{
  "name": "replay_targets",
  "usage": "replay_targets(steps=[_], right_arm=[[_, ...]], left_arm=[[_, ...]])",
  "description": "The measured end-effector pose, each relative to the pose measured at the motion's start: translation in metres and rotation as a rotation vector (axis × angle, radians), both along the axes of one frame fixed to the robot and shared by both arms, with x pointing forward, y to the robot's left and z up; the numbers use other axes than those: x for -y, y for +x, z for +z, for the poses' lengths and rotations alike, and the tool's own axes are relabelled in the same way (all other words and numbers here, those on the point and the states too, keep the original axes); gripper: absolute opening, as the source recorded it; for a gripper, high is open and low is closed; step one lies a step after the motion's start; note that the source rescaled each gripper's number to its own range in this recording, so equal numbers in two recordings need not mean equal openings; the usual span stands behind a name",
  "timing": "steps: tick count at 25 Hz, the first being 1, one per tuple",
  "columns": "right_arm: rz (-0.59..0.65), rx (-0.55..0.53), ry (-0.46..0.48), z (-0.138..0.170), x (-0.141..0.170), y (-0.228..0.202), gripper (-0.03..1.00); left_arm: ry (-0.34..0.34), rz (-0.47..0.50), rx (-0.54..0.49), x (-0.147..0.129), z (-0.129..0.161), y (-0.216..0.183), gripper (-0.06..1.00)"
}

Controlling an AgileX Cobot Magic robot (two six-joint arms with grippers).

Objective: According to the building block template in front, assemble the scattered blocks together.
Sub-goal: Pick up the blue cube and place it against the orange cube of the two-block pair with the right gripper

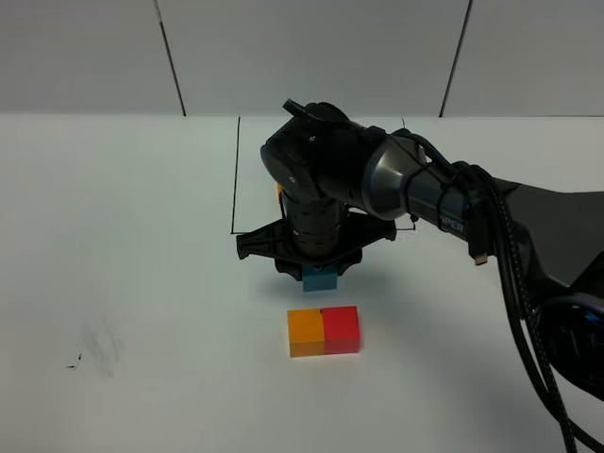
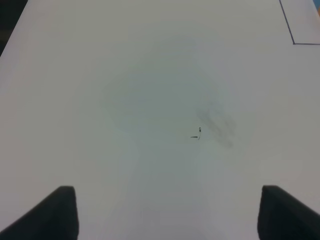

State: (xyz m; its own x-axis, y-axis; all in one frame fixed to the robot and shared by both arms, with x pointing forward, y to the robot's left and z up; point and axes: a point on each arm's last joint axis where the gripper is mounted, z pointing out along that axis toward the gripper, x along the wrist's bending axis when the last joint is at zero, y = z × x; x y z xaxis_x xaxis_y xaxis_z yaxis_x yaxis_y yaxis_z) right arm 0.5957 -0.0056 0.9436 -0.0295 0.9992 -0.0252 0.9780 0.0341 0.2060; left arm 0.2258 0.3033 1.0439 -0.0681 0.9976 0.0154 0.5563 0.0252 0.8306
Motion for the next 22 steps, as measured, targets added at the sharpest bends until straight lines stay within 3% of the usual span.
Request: replay_targets(steps=[10,22], right_arm=[[0.008,0.037,0.021,0.002,-0.011,-0.003,0.25],[-0.029,0.009,-0.01,-0.013,-0.014,-0.006,0.25]], left_arm=[[0.0,0.0,0.001,0.0,0.0,0.0,0.65],[0.0,0.0,0.001,0.0,0.0,0.0,0.65]])
